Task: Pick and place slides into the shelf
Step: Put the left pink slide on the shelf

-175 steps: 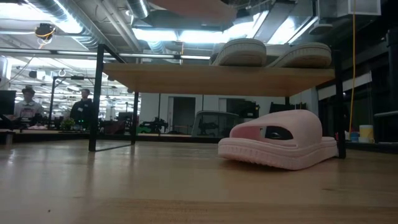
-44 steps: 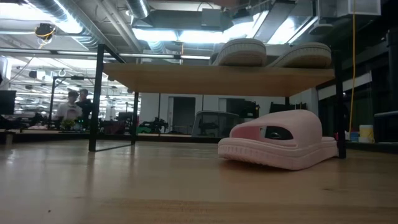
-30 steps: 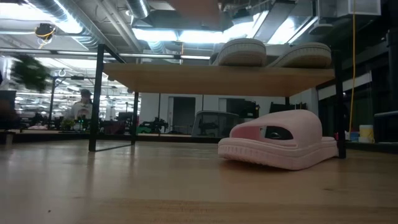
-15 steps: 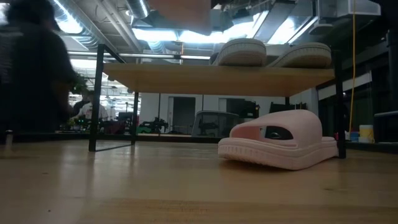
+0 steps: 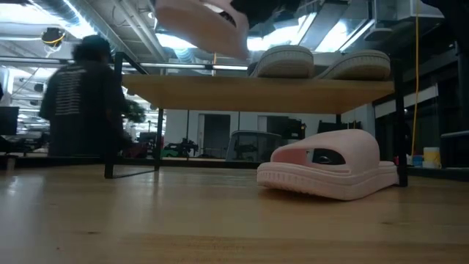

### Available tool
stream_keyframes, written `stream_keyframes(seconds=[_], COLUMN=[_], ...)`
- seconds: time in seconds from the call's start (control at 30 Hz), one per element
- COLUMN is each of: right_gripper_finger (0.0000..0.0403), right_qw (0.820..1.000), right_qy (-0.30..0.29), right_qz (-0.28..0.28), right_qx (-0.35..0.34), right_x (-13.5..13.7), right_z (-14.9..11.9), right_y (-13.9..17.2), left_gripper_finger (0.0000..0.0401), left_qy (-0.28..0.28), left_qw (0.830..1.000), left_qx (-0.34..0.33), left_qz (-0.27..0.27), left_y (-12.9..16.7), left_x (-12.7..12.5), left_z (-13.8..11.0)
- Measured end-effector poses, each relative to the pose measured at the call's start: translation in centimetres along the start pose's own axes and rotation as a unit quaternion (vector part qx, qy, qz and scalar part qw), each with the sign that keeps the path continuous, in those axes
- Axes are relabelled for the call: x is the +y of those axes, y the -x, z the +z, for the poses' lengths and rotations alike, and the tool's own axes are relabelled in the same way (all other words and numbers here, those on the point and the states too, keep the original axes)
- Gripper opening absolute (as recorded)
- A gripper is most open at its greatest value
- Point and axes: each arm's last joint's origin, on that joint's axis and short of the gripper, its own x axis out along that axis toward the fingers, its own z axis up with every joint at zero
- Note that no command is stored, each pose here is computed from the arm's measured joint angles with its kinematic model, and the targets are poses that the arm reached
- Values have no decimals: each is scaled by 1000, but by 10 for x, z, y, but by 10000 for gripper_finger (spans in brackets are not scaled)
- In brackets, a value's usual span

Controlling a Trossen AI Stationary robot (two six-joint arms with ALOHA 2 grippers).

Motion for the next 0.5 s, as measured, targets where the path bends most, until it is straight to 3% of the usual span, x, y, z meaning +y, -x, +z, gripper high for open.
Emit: stream_keyframes(seconds=[0.5], right_gripper_finger=[15], right_qw=[999], right_qy=[-8], right_qz=[-28], right_qx=[25], right_x=[-5], right_z=[-5], right_y=[-3], left_gripper_finger=[0], left_qy=[-1], left_qw=[1000], left_qx=[0], left_qz=[0], left_y=[0], left_x=[0], left_z=[0])
